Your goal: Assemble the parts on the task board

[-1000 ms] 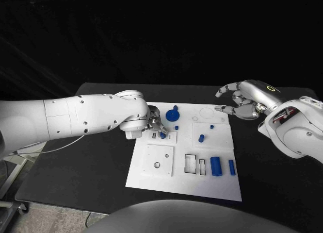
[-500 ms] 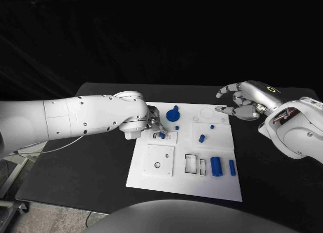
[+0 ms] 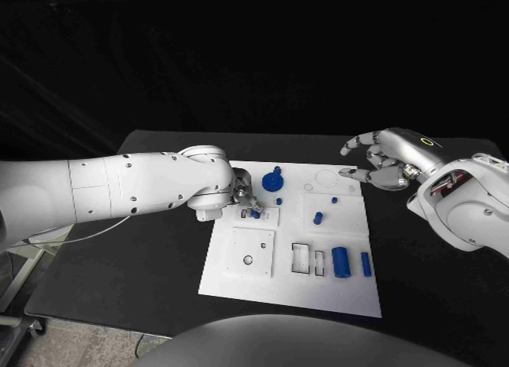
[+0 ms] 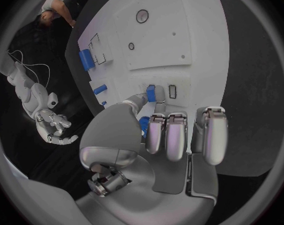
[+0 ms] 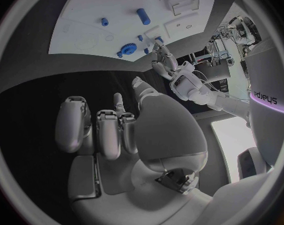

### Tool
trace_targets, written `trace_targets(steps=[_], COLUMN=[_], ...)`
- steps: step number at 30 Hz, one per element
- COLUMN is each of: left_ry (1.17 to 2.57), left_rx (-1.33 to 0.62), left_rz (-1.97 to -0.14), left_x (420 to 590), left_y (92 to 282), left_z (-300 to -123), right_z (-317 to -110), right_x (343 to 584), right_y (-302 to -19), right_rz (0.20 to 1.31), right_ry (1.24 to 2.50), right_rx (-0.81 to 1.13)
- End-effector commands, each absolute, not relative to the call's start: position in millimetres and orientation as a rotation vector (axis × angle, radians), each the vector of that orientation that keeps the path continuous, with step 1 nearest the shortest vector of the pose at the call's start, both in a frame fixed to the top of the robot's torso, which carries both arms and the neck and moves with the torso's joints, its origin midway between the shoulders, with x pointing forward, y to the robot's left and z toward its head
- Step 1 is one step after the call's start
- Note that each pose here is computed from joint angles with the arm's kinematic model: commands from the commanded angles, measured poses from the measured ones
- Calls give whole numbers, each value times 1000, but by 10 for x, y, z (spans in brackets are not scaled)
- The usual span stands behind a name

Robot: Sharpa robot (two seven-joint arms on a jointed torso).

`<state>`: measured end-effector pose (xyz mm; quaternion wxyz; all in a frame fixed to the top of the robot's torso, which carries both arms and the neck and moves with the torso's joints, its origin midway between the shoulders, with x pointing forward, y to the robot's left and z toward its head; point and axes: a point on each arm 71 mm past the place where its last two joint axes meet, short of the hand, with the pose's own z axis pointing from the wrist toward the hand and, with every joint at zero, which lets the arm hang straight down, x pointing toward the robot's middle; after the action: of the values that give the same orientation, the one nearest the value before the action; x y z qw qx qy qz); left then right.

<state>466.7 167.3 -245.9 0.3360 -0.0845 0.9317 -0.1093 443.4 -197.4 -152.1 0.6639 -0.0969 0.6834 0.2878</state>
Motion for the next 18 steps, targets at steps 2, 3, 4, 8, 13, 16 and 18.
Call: trace_targets(steps=[2,3,4,8,13,16,18], left_ry=[2433,2435,2436,2438,2434,2433,2434], left_rx=[-199,-198,-197,-195,-201,-203,-204], left_rz=[-290,-291,-293,-301,-304,-303,-302], left_x=[4638,4632,4625,4602,4599,4601,4601], left_y=[1647,1642,1638,1621,1622,1630,1634], left_z=[-2498,-2503,-2508,-2516,-2520,-2522,-2524], right_z=[-1537,-1539,-1540,-1547,-1551,-1553,-1556], right_x=[4433,4433,4432,4430,4430,4430,4430], right_y=[-1976,-1977,-1978,-1983,-1984,-1982,-1982], right_rz=[646,646,646,645,645,645,645], right_ry=[1555,1556,1556,1558,1558,1559,1561], right_rx=[-220,-219,-219,-218,-217,-217,-217])
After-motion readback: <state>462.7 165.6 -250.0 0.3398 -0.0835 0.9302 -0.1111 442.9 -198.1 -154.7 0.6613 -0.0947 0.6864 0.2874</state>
